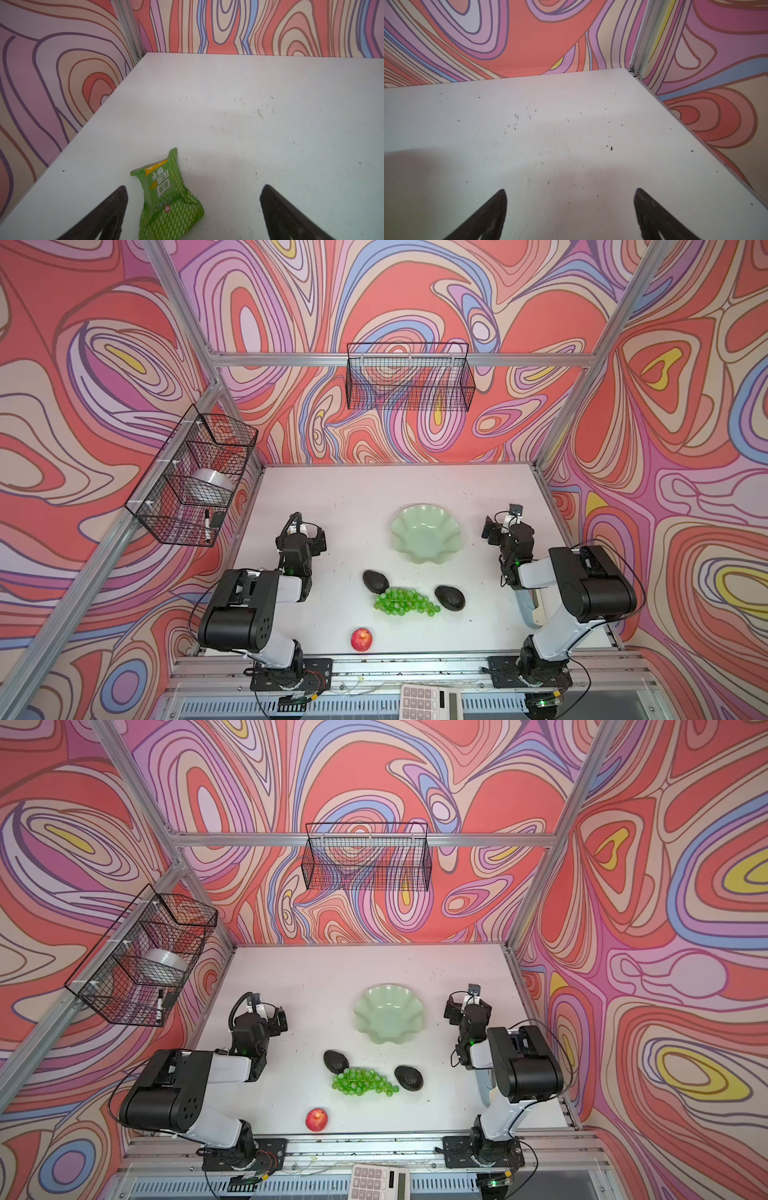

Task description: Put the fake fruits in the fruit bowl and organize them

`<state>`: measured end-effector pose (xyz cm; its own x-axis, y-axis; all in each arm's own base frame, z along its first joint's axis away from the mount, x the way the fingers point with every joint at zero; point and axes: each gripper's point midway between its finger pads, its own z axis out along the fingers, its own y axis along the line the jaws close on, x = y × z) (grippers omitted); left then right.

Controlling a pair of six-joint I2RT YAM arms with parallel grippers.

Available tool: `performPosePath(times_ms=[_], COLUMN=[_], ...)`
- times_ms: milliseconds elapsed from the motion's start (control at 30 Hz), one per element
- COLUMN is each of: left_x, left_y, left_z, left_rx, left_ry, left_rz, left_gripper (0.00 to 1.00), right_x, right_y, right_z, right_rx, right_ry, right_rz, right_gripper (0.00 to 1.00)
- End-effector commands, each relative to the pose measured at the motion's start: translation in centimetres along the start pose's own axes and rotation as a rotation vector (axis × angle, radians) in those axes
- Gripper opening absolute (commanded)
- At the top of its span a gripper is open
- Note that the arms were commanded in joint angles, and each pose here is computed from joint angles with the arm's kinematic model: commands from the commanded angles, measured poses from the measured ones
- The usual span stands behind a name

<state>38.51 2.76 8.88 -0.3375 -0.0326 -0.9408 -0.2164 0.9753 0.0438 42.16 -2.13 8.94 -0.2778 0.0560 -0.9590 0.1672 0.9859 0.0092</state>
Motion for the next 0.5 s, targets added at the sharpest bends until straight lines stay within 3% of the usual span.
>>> performPosePath(times_ms=[0, 467], left_x=[-0.34, -0.32], left_y=[0.2, 0.1], left_z=[0.23, 0.34], left_rx=[-0.006, -0.002], left_ry=[-0.006, -0.001], left_rz=[-0.001, 0.002], left_gripper=[1.0, 1.0], right_x=[-0.6, -0.51], right_y=[0.09, 0.13], right_z=[0.26, 0.33], right_rx=[-0.005, -0.007], right_ry=[-0.014, -0.009], right_rz=[0.009, 0.008], right_gripper=[0.98, 0.98])
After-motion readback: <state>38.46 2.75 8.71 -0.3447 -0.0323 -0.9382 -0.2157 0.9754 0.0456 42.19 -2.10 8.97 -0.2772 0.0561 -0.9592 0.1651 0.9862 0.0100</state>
